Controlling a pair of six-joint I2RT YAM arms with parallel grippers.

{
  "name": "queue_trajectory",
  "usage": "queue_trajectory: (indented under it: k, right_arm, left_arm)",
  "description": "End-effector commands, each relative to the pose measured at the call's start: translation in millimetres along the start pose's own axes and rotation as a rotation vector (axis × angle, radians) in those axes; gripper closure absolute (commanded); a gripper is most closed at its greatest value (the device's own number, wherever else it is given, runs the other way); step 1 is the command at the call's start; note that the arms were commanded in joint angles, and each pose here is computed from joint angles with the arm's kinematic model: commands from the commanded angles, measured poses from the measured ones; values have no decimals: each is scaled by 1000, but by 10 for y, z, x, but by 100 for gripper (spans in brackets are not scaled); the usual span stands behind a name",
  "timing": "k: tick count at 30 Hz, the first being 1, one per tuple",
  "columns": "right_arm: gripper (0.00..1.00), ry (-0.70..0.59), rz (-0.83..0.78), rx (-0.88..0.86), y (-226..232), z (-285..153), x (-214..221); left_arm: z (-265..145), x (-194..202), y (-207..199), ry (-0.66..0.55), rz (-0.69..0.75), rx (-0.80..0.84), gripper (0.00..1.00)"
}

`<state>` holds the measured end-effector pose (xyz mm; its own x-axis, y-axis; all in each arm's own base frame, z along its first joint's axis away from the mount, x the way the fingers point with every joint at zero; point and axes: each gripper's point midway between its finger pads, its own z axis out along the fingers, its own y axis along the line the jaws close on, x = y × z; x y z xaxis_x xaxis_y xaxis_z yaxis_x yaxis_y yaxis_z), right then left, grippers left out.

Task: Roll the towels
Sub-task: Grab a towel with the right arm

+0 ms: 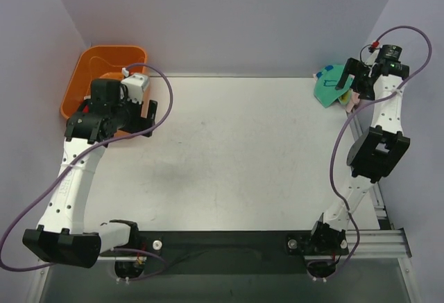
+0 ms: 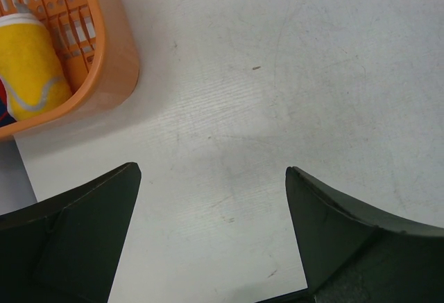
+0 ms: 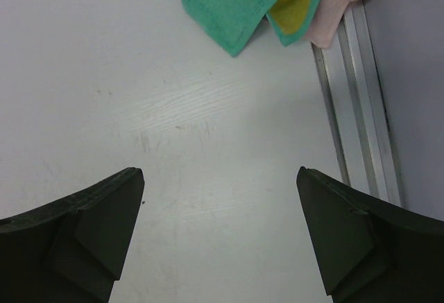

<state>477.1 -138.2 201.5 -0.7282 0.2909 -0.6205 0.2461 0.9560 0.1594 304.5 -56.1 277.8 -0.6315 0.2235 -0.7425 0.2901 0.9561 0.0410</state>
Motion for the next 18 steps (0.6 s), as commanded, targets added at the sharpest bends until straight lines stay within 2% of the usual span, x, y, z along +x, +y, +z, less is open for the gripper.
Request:
queue_trajectory:
  k: [1,6,13,18]
  right_arm:
    - [0,-44,44,-72,68,66,-260]
    - [4,-66,148,-96,-51,291,-444]
    - [8,-33,250,-32,-260,649,-345]
    - [9,-24,325,-64,-369,878,-305]
  left_arm:
    - [-116,-274,-88,-113,2,45,3]
    - [-172,-286,-179,-134,-19,85,3]
    - [-222,-342,-205,-170,-18,97,3]
    - [-204,-350,-230,-169,-31,110,3]
